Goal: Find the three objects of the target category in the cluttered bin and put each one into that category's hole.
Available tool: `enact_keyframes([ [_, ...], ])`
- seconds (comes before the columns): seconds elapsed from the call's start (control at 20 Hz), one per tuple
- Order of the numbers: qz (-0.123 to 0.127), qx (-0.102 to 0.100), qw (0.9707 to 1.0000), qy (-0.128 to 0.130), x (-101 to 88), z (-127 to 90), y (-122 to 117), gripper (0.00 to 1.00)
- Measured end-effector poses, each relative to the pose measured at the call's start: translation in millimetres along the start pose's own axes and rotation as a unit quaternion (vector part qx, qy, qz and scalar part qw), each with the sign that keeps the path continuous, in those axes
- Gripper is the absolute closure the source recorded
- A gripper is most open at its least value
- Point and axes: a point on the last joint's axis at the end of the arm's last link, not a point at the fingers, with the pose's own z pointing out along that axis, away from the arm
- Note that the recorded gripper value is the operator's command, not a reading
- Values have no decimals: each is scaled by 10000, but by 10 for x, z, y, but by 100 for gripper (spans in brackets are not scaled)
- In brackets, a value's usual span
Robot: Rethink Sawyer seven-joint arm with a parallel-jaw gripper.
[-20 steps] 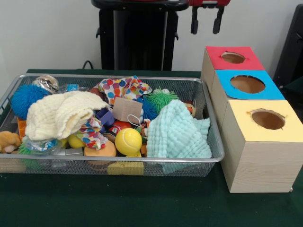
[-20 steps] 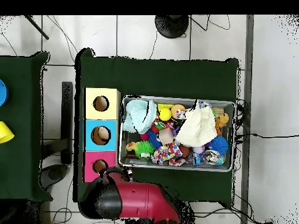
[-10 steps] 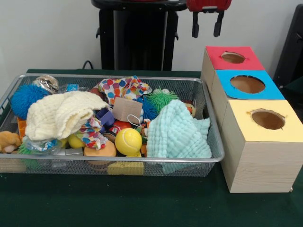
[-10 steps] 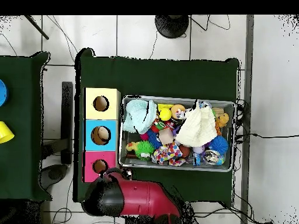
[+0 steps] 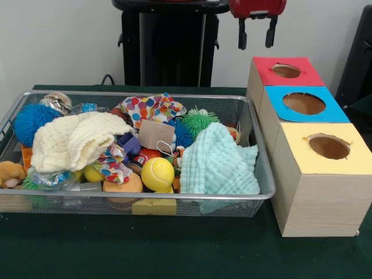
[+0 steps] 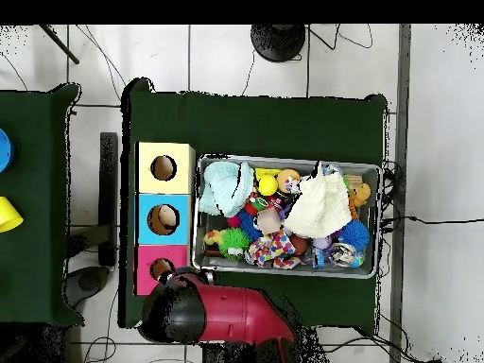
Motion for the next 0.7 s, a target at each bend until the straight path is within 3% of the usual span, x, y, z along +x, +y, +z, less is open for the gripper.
enact_keyframes([
  [0.7, 83, -239, 9992, 316, 34, 255, -44, 0],
])
